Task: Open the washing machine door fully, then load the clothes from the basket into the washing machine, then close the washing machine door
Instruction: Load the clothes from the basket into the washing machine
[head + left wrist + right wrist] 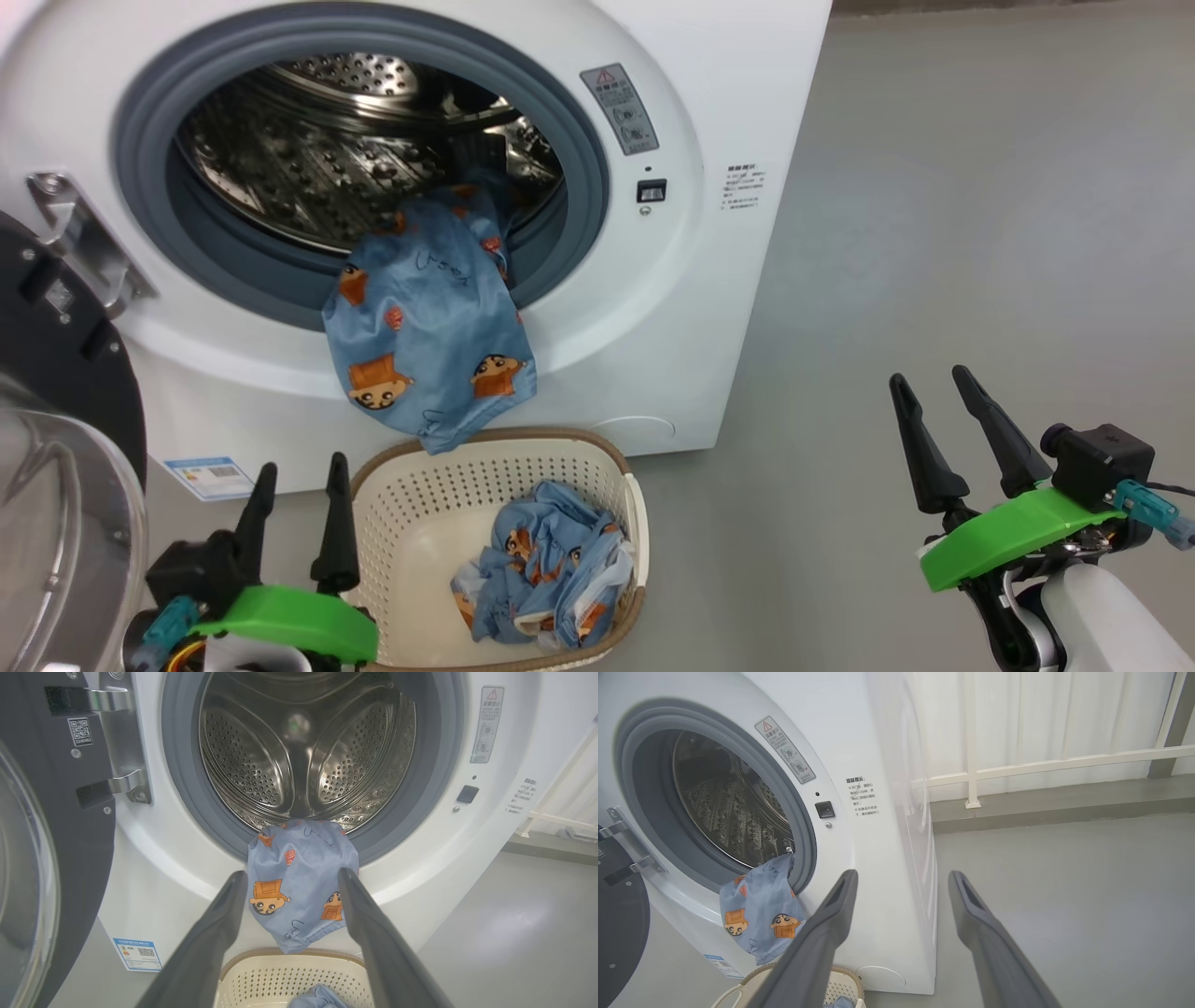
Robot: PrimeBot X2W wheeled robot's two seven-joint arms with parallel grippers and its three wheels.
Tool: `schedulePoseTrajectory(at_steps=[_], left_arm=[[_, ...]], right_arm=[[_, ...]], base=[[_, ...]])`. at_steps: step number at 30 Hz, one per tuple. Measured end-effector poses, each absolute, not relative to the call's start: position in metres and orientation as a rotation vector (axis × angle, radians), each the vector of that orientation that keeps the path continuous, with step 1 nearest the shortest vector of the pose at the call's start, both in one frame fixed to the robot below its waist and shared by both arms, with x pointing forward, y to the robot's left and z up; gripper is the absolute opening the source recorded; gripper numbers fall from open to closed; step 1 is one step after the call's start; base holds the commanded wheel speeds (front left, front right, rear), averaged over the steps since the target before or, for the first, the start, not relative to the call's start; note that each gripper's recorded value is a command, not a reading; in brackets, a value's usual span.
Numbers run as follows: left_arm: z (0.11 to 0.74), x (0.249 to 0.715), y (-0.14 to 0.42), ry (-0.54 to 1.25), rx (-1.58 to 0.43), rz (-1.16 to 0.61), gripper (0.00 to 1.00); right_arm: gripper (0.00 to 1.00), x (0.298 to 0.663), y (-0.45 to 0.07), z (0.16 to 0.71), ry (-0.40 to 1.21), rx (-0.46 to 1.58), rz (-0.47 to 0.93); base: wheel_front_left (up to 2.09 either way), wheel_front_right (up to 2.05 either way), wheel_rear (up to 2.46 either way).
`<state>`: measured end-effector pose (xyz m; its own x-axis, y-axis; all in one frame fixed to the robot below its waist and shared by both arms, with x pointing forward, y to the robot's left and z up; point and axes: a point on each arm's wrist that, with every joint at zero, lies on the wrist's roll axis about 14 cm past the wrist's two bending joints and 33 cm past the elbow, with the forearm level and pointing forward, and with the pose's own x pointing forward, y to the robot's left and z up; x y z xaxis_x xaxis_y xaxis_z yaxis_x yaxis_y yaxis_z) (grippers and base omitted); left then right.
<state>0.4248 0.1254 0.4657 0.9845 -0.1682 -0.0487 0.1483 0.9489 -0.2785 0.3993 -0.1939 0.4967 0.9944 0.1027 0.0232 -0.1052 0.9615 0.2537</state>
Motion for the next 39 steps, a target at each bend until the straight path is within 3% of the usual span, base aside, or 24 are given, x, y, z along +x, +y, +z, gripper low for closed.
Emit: schedulePoseTrajectory(at_steps=[9, 25, 39], left_arm=[[0.415, 0.453, 0.09, 0.278, -0.258, -0.248, 1.0], [0.361, 0.531, 0.073, 0.424, -0.212, -0.279, 1.0], [0.307, 0.568, 0.05, 0.545, -0.231, -0.286, 1.0]], right_arm=[[1.0, 0.412, -0.202, 0.488, 0.01, 0.251, 0.083], [1.0, 0.44, -0.217, 0.455, 0.07, 0.25, 0.014], [1.0, 0.449, -0.227, 0.42, 0.139, 0.25, -0.048]], base=[[0.0, 0.0, 0.0], [0.0, 0.0, 0.0], [0.0, 0.0, 0.0]])
